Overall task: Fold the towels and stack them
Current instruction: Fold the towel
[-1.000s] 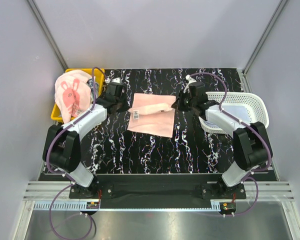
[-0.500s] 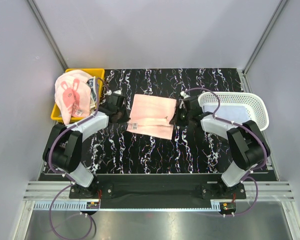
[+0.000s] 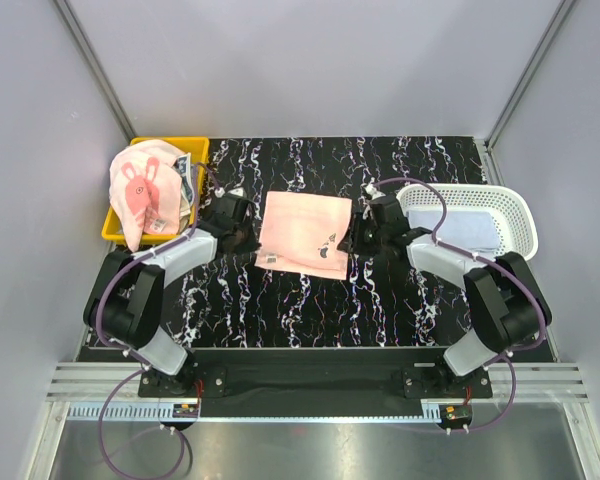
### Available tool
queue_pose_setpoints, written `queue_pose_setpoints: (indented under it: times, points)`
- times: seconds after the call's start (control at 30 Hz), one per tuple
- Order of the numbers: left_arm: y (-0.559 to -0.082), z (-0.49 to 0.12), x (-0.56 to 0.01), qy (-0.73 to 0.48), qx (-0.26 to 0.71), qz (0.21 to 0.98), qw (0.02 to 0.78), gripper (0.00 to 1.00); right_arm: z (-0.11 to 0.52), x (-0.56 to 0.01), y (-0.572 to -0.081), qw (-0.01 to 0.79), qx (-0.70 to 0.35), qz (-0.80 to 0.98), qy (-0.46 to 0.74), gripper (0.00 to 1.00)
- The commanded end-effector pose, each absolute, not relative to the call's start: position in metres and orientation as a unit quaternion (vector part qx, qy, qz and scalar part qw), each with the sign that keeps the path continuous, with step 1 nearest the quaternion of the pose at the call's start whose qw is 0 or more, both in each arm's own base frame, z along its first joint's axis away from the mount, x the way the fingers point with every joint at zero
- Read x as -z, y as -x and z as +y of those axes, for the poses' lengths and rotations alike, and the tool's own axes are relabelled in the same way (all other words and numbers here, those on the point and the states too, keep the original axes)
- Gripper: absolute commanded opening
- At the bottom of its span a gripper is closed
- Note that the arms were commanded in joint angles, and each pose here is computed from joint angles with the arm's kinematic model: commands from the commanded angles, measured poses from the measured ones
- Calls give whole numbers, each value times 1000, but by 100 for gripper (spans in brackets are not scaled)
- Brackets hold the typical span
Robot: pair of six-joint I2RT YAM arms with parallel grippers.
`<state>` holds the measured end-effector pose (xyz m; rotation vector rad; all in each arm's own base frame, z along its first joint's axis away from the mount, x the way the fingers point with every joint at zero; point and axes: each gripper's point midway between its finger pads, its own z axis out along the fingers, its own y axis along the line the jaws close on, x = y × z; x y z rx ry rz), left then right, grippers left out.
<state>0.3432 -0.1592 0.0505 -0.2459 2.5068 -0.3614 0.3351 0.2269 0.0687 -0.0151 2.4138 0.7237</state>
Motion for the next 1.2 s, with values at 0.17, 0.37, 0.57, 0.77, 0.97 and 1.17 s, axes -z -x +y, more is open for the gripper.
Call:
queue_pose_setpoints:
  times: [0.17, 0.37, 0.57, 0.77, 0.97, 1.17]
  points:
    - [-343, -162, -78, 97, 155, 927, 328, 17, 225, -77, -330, 314, -223, 923, -3, 42]
    - [-337, -166, -76, 96, 142, 929, 326, 18, 238, -60, -318, 293, -197, 935, 8, 41]
    - [-334, -164, -76, 99, 122, 930, 332, 25, 242, -25, -304, 260, -161, 952, 6, 41]
    - [-333, -160, -74, 97, 106, 933, 331, 31, 235, -10, -295, 247, -139, 959, 1, 34]
    - [-328, -157, -78, 96, 101, 931, 337, 39, 228, -12, -287, 247, -132, 960, 7, 26]
    - [-326, -152, -61, 90, 77, 940, 320, 48, 219, -26, -284, 258, -122, 959, 8, 38]
